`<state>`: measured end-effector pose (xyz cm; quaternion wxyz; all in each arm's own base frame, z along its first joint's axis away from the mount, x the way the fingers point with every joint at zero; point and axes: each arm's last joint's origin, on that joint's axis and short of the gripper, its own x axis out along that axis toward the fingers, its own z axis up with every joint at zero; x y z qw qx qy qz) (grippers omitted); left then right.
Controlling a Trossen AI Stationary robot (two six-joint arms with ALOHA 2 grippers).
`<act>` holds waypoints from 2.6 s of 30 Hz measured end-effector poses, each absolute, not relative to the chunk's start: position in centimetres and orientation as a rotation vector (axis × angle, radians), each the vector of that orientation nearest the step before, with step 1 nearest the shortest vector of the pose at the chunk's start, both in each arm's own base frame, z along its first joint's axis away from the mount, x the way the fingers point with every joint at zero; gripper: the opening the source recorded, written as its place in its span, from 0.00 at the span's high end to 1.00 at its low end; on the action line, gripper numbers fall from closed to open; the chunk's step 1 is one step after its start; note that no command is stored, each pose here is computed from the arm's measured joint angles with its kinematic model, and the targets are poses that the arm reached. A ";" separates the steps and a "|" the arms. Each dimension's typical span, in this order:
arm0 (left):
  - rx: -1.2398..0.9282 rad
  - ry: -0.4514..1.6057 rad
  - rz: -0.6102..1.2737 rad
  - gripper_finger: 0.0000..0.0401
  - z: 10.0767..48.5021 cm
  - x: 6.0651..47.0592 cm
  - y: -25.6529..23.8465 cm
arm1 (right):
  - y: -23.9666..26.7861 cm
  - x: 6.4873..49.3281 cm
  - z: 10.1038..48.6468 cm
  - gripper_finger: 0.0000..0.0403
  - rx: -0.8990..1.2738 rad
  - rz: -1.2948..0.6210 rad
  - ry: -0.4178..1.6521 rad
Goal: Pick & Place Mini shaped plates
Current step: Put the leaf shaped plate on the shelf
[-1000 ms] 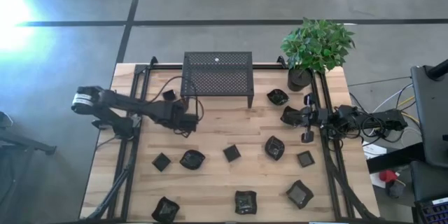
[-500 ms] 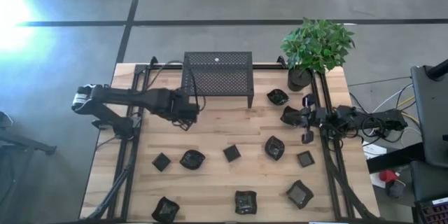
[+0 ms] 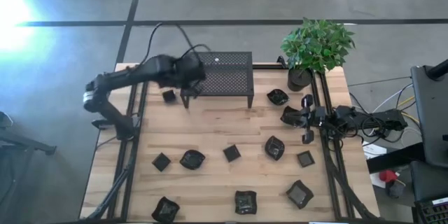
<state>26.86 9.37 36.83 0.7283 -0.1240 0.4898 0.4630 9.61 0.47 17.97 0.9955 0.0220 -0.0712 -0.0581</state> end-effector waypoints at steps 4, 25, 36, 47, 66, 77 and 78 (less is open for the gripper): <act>-0.232 1.120 1.014 1.00 36.7 29.0 11.8 | 0.5 9.6 18.0 0.98 0.042 -0.117 -0.142; -0.032 1.341 1.030 1.00 31.6 36.4 16.6 | 0.5 9.6 18.0 0.98 0.023 -0.118 -0.141; -0.063 1.373 1.062 1.00 31.0 36.0 17.7 | 0.5 9.6 18.0 0.98 0.023 -0.118 -0.141; -0.085 1.397 1.061 1.00 30.0 35.8 18.2 | 0.5 9.6 17.8 0.98 0.024 -0.118 -0.130; -0.078 1.384 1.053 1.00 29.9 36.0 18.2 | 0.5 9.6 17.8 0.98 0.023 -0.118 -0.128; -0.093 1.383 1.030 1.00 29.9 36.1 18.1 | 0.5 9.6 17.8 0.98 0.023 -0.118 -0.128; -0.087 1.387 1.024 1.00 29.9 36.1 18.1 | 0.5 9.6 17.8 0.98 0.023 -0.118 -0.128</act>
